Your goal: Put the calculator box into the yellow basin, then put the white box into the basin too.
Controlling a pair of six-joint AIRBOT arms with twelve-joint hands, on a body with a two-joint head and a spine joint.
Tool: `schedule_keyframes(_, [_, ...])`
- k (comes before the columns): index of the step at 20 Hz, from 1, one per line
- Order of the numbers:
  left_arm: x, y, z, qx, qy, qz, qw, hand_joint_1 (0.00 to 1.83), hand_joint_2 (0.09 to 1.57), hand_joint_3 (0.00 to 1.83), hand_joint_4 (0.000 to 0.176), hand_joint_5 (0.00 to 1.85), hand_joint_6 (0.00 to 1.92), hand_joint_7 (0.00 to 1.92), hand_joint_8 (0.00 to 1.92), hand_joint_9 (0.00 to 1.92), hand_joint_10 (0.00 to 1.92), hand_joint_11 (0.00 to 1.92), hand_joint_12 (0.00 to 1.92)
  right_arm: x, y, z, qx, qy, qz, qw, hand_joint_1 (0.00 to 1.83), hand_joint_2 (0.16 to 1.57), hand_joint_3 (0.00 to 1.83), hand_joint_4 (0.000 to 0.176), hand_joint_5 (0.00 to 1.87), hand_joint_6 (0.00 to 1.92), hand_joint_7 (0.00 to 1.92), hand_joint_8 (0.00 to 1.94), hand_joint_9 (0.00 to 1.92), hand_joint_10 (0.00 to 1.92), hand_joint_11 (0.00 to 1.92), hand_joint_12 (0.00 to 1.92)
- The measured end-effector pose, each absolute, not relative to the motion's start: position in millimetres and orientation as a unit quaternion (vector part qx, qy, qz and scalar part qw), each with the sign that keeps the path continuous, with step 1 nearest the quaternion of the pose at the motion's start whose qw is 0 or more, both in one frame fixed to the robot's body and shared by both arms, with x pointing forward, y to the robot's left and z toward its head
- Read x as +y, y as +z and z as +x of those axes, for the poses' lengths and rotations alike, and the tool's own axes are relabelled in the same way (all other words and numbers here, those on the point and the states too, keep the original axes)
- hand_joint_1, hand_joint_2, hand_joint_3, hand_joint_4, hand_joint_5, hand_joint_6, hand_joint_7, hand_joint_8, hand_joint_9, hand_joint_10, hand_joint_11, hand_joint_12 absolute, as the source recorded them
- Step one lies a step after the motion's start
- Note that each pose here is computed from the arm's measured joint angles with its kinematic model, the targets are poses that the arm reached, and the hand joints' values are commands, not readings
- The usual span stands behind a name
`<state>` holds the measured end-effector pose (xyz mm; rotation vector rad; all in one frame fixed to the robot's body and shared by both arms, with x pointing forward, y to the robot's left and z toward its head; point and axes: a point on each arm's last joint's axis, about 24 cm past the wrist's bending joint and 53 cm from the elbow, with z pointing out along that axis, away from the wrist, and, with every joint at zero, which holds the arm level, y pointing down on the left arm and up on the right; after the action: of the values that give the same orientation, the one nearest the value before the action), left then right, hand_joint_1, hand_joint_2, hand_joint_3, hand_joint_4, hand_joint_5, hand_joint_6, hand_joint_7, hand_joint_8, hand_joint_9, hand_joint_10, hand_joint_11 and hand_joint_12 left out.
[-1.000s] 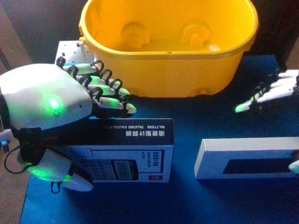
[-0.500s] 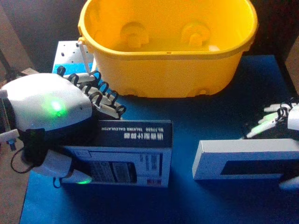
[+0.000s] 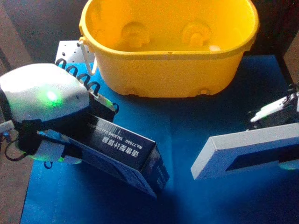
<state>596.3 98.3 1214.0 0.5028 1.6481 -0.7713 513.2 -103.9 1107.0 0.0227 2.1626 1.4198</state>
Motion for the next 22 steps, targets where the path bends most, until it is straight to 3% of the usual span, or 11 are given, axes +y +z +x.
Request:
schedule_keyframes(2, [106, 1226, 595, 0.697, -0.332, 0.211, 0.600, 1.38, 1.13, 0.00, 0.000, 0.79, 1.12, 1.01, 0.94, 0.94, 1.26, 0.72, 1.50, -111, 1112, 517, 0.804, 0.523, 0.009, 0.284, 1.46, 1.20, 0.00, 0.000, 0.73, 1.04, 0.74, 1.33, 0.82, 1.46, 0.77, 1.80])
schedule_keyframes(4, [102, 1243, 592, 0.679, -0.335, 0.218, 0.615, 1.38, 1.13, 0.00, 0.000, 0.82, 1.11, 0.99, 1.00, 0.90, 1.28, 0.71, 1.54, -114, 1114, 520, 0.803, 0.521, 0.014, 0.288, 1.36, 1.22, 0.00, 0.000, 0.64, 1.23, 0.75, 1.36, 0.84, 1.52, 0.90, 1.68])
schedule_keyframes(7, [94, 1275, 583, 0.640, -0.349, 0.232, 0.644, 1.49, 1.13, 0.00, 0.000, 0.80, 1.08, 0.98, 1.03, 0.95, 1.12, 0.66, 1.64, -110, 1115, 517, 0.800, 0.528, 0.012, 0.285, 1.36, 1.22, 0.00, 0.000, 0.73, 1.05, 0.71, 1.45, 0.79, 1.62, 0.94, 1.77])
schedule_keyframes(10, [98, 1287, 582, 0.626, -0.345, 0.237, 0.658, 1.38, 1.13, 0.00, 0.000, 0.82, 1.07, 0.98, 1.01, 0.93, 1.28, 0.89, 1.46, -111, 1115, 518, 0.800, 0.527, 0.012, 0.286, 1.37, 1.17, 0.00, 0.000, 0.78, 1.17, 0.83, 1.19, 0.89, 1.40, 0.88, 1.64])
schedule_keyframes(12, [94, 1302, 580, 0.605, -0.340, 0.248, 0.676, 1.39, 1.11, 0.00, 0.000, 0.87, 0.92, 1.03, 0.98, 0.99, 1.24, 0.90, 1.46, -111, 1115, 519, 0.799, 0.528, 0.011, 0.287, 1.48, 1.22, 0.00, 0.000, 0.62, 1.36, 0.68, 1.22, 0.77, 1.41, 0.63, 1.83])
schedule_keyframes(14, [92, 1314, 577, 0.589, -0.341, 0.255, 0.687, 1.38, 1.11, 0.00, 0.000, 0.85, 0.99, 1.02, 0.97, 0.97, 1.24, 0.89, 1.46, -115, 1115, 522, 0.800, 0.525, 0.012, 0.291, 1.37, 1.16, 0.00, 0.000, 0.77, 1.23, 0.87, 1.06, 0.92, 1.37, 0.92, 1.63])
schedule_keyframes(16, [89, 1322, 576, 0.577, -0.337, 0.261, 0.697, 1.39, 1.11, 0.00, 0.000, 0.87, 0.92, 1.02, 0.99, 0.98, 1.25, 0.90, 1.46, -117, 1115, 525, 0.800, 0.523, 0.015, 0.293, 1.37, 1.16, 0.00, 0.000, 0.78, 1.20, 0.86, 1.10, 0.93, 1.37, 0.92, 1.61])
schedule_keyframes(17, [84, 1330, 574, 0.563, -0.326, 0.276, 0.707, 1.38, 1.13, 0.00, 0.000, 0.82, 1.07, 0.98, 1.00, 0.92, 1.28, 0.89, 1.46, -116, 1115, 524, 0.801, 0.522, 0.013, 0.293, 1.47, 1.23, 0.00, 0.000, 0.60, 1.37, 0.67, 1.24, 0.77, 1.42, 0.62, 1.85])
schedule_keyframes(18, [81, 1335, 573, 0.555, -0.327, 0.279, 0.712, 1.38, 1.11, 0.00, 0.000, 0.85, 0.99, 1.02, 0.97, 0.97, 1.24, 0.89, 1.46, -115, 1114, 523, 0.801, 0.522, 0.011, 0.292, 1.48, 1.23, 0.00, 0.000, 0.60, 1.38, 0.67, 1.24, 0.77, 1.41, 0.61, 1.86])
schedule_keyframes(20, [79, 1339, 570, 0.544, -0.323, 0.286, 0.719, 1.38, 1.13, 0.00, 0.000, 0.82, 1.07, 0.99, 1.00, 0.93, 1.27, 0.89, 1.46, -114, 1111, 528, 0.799, 0.526, 0.012, 0.292, 1.37, 1.17, 0.00, 0.000, 0.77, 1.09, 0.83, 1.20, 0.90, 1.44, 0.93, 1.67])
schedule_keyframes(22, [79, 1338, 574, 0.543, -0.307, 0.292, 0.725, 1.39, 1.11, 0.00, 0.000, 0.87, 0.92, 1.03, 0.98, 0.99, 1.24, 0.90, 1.46, -113, 1107, 529, 0.801, 0.524, 0.013, 0.290, 1.48, 1.23, 0.00, 0.000, 0.59, 1.37, 0.67, 1.26, 0.77, 1.41, 0.62, 1.85])
